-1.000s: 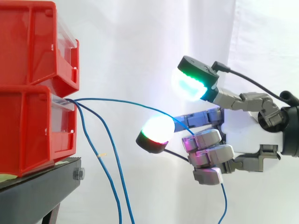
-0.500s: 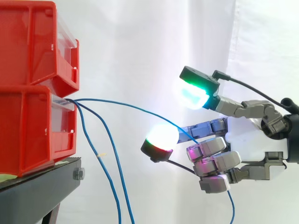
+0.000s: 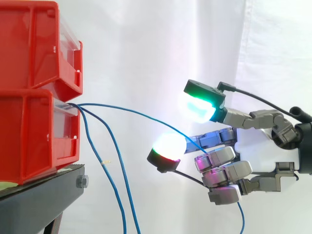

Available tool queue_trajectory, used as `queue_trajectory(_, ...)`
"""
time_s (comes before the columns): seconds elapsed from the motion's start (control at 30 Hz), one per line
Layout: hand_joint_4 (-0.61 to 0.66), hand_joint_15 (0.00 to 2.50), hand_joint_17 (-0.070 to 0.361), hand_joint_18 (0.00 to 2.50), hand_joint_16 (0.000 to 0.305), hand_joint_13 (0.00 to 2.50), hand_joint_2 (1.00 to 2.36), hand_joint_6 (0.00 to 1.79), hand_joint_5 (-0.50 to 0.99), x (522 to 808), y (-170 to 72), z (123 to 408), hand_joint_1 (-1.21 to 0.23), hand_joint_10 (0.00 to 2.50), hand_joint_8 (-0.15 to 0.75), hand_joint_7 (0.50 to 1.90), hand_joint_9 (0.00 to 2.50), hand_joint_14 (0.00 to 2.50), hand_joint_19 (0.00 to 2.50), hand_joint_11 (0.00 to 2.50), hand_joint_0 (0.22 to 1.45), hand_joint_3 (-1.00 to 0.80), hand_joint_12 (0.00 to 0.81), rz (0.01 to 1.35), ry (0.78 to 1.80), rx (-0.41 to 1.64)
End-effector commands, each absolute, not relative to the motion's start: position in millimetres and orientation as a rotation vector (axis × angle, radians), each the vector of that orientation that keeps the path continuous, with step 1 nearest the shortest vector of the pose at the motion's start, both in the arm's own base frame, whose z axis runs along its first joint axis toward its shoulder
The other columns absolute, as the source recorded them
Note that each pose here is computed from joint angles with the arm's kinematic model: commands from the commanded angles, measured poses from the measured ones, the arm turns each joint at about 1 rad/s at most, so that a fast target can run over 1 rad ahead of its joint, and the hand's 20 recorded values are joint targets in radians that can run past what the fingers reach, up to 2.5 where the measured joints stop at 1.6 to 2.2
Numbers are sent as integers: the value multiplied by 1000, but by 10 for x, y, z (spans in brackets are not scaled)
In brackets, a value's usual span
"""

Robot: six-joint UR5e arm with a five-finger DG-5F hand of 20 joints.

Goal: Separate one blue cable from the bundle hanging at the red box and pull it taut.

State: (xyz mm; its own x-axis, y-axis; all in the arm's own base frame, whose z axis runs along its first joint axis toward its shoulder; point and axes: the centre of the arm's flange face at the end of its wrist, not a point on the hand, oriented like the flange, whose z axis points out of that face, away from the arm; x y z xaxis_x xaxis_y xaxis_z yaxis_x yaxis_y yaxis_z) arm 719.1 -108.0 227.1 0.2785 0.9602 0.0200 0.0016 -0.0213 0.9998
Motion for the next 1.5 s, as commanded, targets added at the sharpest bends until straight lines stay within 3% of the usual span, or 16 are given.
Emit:
queue_trajectory(0.0,164,1166,92,911,41,566,1000,710,-173,7193,-1095,2208,-563,2500,346,900,248,2500,1473,1365,587,-498,363,1008,986,1363)
queue_trajectory(0.37,175,1178,93,971,41,630,1000,713,-172,7197,-1091,2197,-542,2500,349,889,260,2500,1487,1338,574,-500,370,1005,979,1361)
queue_trajectory(0.67,164,1218,90,1005,40,662,1000,709,-163,7258,-1107,2026,-460,2500,339,898,295,2500,1526,1335,605,-489,359,1022,956,1357)
queue_trajectory(0.87,152,1244,89,1047,39,693,1010,730,-167,7256,-1125,2026,-563,2500,339,892,311,2500,1542,1396,649,-338,360,1028,953,1360)
queue_trajectory(1.0,192,1182,98,1062,44,724,1012,824,-201,7251,-1154,2024,-661,2500,347,776,318,2500,1403,1376,664,-201,368,1033,950,1365)
queue_trajectory(1.2,160,1197,96,1084,43,736,1011,877,-209,7252,-1190,2032,-768,2500,342,735,321,2500,1432,1376,692,-136,358,1039,948,1364)
queue_trajectory(1.27,168,1195,97,1092,43,736,1011,882,-211,7253,-1210,2050,-787,2500,337,746,320,2500,1470,1381,684,-162,356,1041,944,1364)
queue_trajectory(1.33,161,1229,91,1089,40,718,1011,884,-213,7253,-1199,2049,-758,2500,333,772,311,2500,1587,1438,627,-305,350,1041,946,1364)
queue_trajectory(1.4,177,1215,92,1080,41,719,1001,888,-213,7258,-1199,2045,-683,2500,335,767,311,2500,1538,1430,585,-489,357,1040,947,1364)
queue_trajectory(1.47,177,1200,93,1080,41,722,1000,889,-210,7295,-1205,2117,-573,2500,340,760,318,2500,1515,1390,570,-500,352,1051,937,1354)
